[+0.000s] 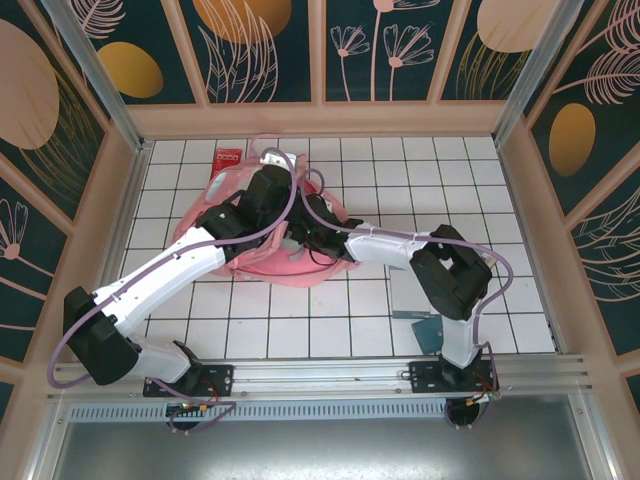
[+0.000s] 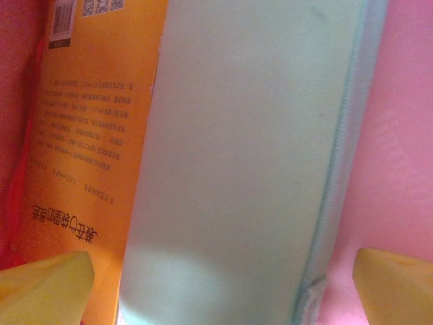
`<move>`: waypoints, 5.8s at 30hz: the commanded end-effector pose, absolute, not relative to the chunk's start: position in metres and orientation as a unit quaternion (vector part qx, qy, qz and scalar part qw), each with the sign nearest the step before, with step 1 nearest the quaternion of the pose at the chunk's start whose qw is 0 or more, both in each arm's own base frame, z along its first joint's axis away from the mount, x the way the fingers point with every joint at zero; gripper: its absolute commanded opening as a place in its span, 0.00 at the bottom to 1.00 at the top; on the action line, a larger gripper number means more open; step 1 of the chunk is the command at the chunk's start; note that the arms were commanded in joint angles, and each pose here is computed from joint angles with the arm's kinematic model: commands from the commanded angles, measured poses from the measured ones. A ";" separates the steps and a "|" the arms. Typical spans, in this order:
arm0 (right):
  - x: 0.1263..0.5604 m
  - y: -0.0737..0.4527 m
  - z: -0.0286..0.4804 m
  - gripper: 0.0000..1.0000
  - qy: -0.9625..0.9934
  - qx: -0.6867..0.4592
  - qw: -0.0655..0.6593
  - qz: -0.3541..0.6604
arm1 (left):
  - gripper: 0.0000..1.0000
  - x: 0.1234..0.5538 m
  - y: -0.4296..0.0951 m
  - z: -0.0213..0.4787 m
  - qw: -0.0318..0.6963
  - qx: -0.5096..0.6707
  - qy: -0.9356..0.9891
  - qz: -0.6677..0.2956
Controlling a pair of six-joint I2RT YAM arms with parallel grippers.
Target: Pack the student bag
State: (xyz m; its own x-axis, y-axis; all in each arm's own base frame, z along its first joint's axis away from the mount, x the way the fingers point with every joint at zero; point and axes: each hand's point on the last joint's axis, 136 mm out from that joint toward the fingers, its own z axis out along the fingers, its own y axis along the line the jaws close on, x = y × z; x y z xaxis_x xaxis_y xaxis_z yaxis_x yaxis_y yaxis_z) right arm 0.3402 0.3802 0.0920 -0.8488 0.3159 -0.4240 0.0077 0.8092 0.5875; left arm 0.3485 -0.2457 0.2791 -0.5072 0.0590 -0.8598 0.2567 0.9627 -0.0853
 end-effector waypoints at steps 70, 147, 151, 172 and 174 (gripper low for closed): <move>0.204 0.123 0.023 0.99 0.959 0.198 0.200 0.029 | 0.04 0.351 -0.266 0.286 0.509 0.082 0.840 -0.169; 0.268 0.162 0.030 0.99 0.946 0.255 0.199 0.009 | 0.03 0.346 -0.263 0.280 0.512 0.082 0.835 -0.185; 0.272 0.165 0.025 0.99 0.957 0.214 0.194 -0.012 | 0.03 0.347 -0.264 0.278 0.510 0.082 0.836 -0.185; 0.251 0.163 0.006 0.87 0.968 0.190 0.164 0.009 | 0.03 0.347 -0.262 0.281 0.512 0.079 0.835 -0.183; 0.254 0.165 0.017 0.81 0.965 0.190 0.178 0.024 | 0.03 0.347 -0.262 0.282 0.514 0.078 0.835 -0.182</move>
